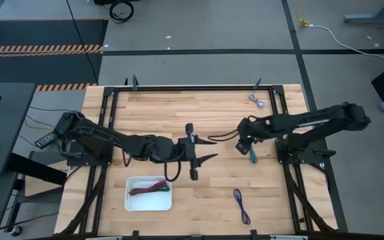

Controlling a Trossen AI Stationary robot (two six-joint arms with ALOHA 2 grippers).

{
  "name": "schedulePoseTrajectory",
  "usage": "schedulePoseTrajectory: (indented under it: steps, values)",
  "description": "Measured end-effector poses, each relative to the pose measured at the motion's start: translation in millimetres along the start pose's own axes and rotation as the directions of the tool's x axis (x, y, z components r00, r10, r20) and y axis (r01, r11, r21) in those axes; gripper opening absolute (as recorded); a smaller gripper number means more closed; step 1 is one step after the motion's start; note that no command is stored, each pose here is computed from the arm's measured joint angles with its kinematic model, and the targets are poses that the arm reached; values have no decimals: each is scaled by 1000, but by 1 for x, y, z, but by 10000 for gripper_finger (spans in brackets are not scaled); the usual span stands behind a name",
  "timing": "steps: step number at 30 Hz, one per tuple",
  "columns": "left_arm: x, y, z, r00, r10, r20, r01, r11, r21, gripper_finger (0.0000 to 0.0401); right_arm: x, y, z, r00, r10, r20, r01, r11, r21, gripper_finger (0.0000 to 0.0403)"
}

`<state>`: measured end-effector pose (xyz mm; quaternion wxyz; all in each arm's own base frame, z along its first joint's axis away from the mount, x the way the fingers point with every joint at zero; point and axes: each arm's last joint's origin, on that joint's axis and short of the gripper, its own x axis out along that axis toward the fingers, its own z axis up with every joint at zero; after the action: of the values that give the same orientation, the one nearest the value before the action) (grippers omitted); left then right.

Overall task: Pick and place USB-C Cables
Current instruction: Put the light blue charger cable into the white bin

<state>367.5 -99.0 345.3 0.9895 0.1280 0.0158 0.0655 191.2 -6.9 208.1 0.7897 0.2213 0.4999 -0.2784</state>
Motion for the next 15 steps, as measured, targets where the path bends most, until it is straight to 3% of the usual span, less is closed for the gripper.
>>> schedulePoseTrajectory:
  steps: [7,10,15]
  values:
    - [-23,-10,5,993,-42,-112,45,999,26,172,39,-3,-9,940,-168,-296,170,985,-20,229]
    - [-28,-17,7,992,-37,-119,41,999,34,172,47,-3,-12,916,-209,-343,212,977,-30,229]
    - [-32,-22,10,993,-33,-110,37,999,36,172,56,1,-12,910,-198,-365,199,979,-35,229]
